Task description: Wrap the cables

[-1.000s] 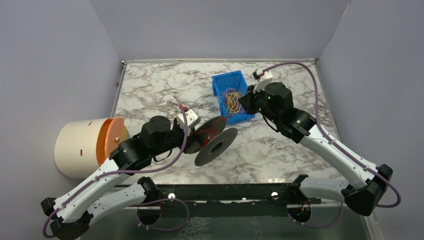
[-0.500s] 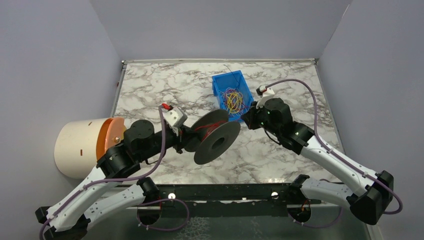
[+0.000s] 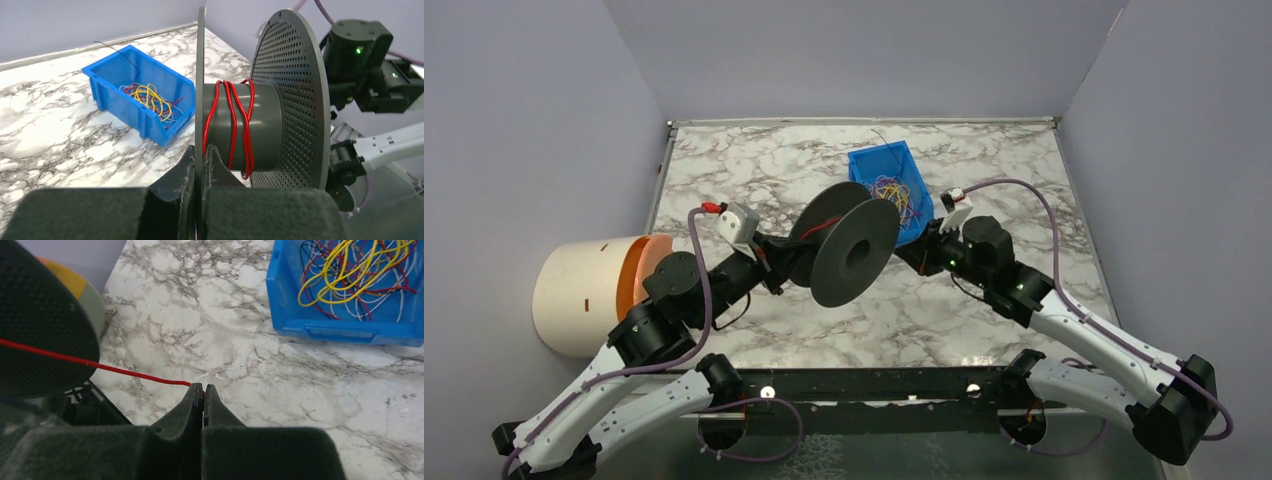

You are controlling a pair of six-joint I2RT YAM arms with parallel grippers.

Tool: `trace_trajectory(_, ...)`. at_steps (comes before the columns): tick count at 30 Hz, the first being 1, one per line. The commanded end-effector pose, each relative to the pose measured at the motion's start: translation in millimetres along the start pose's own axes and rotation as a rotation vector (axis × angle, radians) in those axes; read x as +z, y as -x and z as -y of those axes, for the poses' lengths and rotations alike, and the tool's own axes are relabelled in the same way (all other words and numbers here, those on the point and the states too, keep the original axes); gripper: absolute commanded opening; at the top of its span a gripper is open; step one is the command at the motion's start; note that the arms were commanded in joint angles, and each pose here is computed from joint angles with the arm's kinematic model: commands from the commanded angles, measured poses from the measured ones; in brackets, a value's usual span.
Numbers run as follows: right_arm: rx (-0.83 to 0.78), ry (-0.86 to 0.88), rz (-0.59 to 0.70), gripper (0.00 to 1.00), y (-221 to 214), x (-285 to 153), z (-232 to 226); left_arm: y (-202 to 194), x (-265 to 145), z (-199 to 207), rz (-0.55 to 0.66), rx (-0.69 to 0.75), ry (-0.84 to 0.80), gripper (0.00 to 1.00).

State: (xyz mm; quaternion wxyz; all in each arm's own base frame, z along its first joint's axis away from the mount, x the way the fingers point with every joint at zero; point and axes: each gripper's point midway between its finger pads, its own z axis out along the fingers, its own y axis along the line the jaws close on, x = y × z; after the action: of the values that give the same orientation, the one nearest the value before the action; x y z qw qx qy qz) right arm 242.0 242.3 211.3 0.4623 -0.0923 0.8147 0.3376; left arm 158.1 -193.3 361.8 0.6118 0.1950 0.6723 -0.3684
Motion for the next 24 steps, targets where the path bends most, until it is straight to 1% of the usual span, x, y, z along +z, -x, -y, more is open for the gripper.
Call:
trace_trajectory(1,0.052,0.05,-0.048,0.01,-23.7,-0.5,-0.9,76.4,-4.4,-0.6,0.314,-0.112,0.041,0.0)
trace_trajectory(8,0.113,0.144,-0.084,0.01,-41.1,4.2,-15.3,86.4,9.0,-13.5,0.365,-0.171,0.123,0.0)
trace_trajectory(11,0.121,0.188,-0.081,0.01,-45.1,6.1,-26.2,88.9,15.2,-18.1,0.391,-0.207,0.149,0.0)
trace_trajectory(16,0.119,0.261,-0.049,0.01,-46.9,5.8,-47.4,86.6,24.4,-36.6,0.411,-0.304,0.261,0.0)
trace_trajectory(20,0.096,0.306,-0.02,0.01,-46.1,4.5,-62.6,77.4,27.6,-58.9,0.403,-0.398,0.405,0.0)
trace_trajectory(24,0.067,0.344,0.022,0.01,-41.1,1.9,-75.8,68.8,35.4,-67.3,0.391,-0.459,0.467,0.0)
